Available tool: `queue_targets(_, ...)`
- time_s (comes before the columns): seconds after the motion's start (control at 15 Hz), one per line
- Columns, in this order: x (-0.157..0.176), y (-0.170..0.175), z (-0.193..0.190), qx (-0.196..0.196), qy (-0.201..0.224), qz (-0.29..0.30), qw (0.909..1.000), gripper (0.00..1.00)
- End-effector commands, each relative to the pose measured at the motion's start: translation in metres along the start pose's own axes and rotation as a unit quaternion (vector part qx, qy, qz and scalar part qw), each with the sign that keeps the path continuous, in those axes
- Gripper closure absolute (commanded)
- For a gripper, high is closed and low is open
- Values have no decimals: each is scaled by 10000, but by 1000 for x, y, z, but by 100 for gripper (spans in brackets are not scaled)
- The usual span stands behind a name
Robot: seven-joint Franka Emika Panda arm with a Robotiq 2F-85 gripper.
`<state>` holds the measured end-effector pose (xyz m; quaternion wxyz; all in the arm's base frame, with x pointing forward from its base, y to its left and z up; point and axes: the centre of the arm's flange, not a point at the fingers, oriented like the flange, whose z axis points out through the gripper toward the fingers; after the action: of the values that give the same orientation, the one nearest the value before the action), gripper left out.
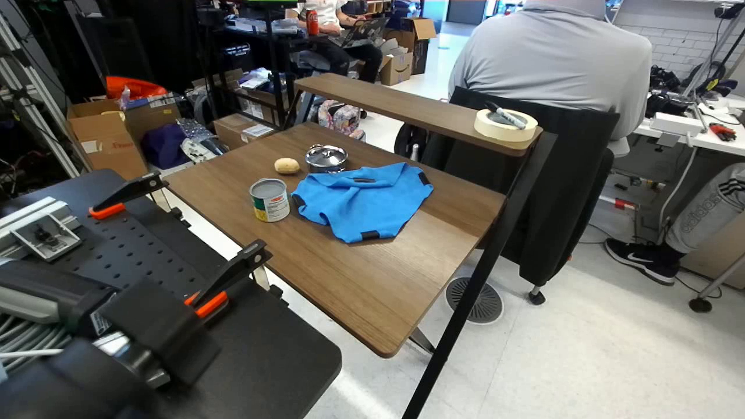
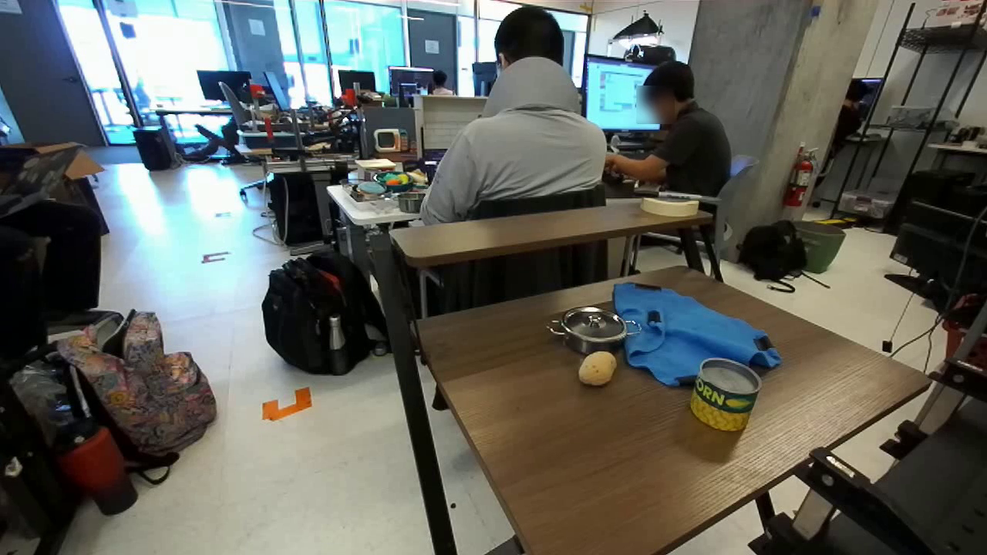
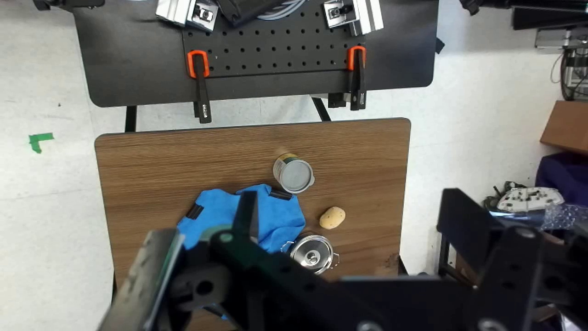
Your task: Remove the silver lid from the silver pot
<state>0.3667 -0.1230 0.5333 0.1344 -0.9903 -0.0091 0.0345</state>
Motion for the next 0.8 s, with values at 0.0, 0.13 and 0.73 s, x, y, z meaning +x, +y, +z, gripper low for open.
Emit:
queue_targets(0.0,0,0,0,0,0,0,10000,0)
queue_targets(0.13,0,0,0,0,0,0,10000,0)
queue_targets(0.73,46,-72,59,-739,234,200,9968,0)
